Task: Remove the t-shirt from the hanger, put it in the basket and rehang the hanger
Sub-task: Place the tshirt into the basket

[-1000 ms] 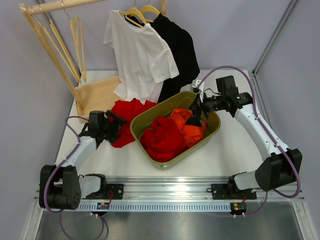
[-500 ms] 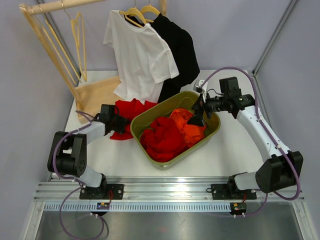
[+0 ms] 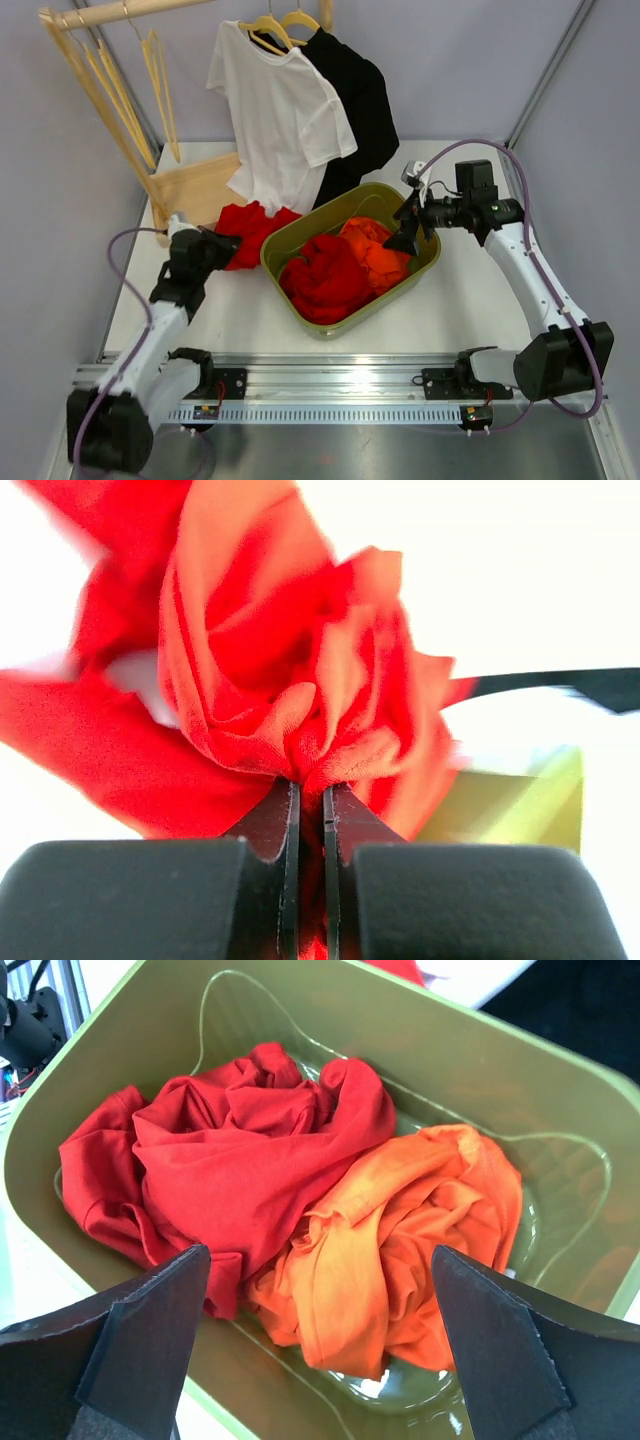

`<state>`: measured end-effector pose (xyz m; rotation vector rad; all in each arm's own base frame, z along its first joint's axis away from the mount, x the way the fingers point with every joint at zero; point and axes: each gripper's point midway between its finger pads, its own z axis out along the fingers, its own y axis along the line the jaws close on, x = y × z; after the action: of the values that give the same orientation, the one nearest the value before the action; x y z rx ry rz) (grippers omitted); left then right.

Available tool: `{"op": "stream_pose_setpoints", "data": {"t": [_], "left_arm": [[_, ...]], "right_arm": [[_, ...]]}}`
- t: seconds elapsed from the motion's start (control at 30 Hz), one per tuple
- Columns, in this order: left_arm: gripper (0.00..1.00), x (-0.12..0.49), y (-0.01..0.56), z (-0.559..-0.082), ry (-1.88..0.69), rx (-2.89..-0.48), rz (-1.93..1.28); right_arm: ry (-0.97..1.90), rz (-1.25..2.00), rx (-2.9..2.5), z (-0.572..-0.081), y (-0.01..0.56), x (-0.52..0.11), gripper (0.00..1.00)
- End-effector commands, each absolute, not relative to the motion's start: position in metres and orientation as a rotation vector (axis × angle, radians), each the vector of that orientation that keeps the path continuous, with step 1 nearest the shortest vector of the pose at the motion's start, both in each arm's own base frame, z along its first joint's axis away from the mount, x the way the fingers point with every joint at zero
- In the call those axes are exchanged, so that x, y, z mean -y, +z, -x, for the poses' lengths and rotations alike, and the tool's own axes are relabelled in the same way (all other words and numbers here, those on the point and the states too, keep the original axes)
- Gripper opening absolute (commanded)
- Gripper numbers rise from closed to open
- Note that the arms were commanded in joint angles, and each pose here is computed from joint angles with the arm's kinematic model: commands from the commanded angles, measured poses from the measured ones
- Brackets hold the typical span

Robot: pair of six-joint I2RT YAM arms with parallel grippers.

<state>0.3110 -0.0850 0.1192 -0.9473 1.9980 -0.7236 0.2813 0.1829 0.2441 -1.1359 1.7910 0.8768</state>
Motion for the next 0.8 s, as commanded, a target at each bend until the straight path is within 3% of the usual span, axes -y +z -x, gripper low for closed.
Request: {"op": "stream_pose_setpoints", "data": {"t": [0.0,0.27,0.77], "left_arm": [[0.00,0.052,0.199,-0.302,-0.569,-1.744,0.751],[0.00,0.027,0.288,-0.252,-0.469,-1.583,0.633],[0.00,0.121,0.454,-0.215,-0.963,-1.389,0.138]], "right_arm": [[0.892,1.112,-1.734,-0.281,0.254,-0.181,0.99],[0.927,1.084,-1.719,-0.280,0.255,-0.178,0.99],[0.924,1.031,-1.737,-0.283,0.249,-0.165,0.99]]}}
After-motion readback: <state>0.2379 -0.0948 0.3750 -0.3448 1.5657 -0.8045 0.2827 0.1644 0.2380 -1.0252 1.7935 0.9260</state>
